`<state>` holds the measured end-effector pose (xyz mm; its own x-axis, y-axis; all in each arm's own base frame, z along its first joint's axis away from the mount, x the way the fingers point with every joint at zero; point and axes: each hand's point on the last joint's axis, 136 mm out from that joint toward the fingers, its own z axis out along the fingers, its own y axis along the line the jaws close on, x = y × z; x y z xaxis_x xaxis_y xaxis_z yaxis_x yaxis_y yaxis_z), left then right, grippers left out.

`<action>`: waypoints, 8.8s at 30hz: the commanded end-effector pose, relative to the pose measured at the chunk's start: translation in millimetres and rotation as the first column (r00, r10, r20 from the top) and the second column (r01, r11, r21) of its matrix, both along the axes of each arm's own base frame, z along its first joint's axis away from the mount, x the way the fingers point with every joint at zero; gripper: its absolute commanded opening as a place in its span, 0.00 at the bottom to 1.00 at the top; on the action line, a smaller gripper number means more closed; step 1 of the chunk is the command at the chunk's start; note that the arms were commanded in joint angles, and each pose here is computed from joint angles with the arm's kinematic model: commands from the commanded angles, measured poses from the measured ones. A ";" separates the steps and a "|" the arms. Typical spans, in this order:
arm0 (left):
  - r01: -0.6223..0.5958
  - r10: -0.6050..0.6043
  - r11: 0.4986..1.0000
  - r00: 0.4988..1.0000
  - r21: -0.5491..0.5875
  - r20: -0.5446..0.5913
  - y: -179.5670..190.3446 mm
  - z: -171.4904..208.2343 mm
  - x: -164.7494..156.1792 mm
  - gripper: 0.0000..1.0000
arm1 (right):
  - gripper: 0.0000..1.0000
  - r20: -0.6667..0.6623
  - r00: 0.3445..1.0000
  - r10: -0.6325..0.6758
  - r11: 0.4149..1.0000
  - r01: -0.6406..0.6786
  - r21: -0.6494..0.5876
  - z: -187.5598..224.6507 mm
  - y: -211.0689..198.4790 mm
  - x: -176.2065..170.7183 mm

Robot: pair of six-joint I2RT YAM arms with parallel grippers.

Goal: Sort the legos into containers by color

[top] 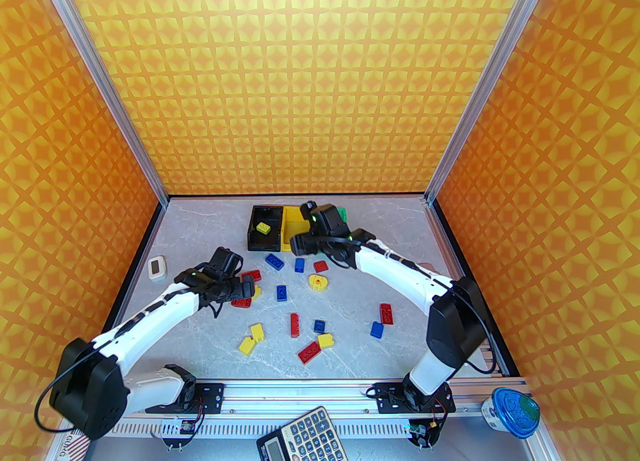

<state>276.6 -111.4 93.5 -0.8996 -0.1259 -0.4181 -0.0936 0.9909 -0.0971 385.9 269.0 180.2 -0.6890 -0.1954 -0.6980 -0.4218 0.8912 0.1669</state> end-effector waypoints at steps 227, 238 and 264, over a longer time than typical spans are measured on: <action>0.098 -0.094 0.995 0.966 -0.005 0.242 -66.5 66.6 105.3 0.69 | 0.75 -0.334 0.666 -0.667 0.745 0.593 -0.305 -148.3 -225.2 -170.5; 0.103 -0.100 0.995 0.965 0.000 0.241 -65.3 66.6 103.2 0.69 | 0.53 -0.393 0.692 -0.606 0.795 0.541 -0.274 -156.4 -214.6 -157.8; 0.066 -0.055 0.997 0.968 -0.036 0.243 -60.3 75.5 92.0 0.68 | 0.21 -0.144 0.916 -0.374 0.925 0.379 0.007 -27.8 -136.3 -8.4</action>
<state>375.3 -174.5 158.4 -0.7900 -0.0804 -0.6078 0.0101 0.9895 -0.1440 352.0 111.3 134.4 -0.8251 0.1629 -0.5410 0.0532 0.9757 0.2128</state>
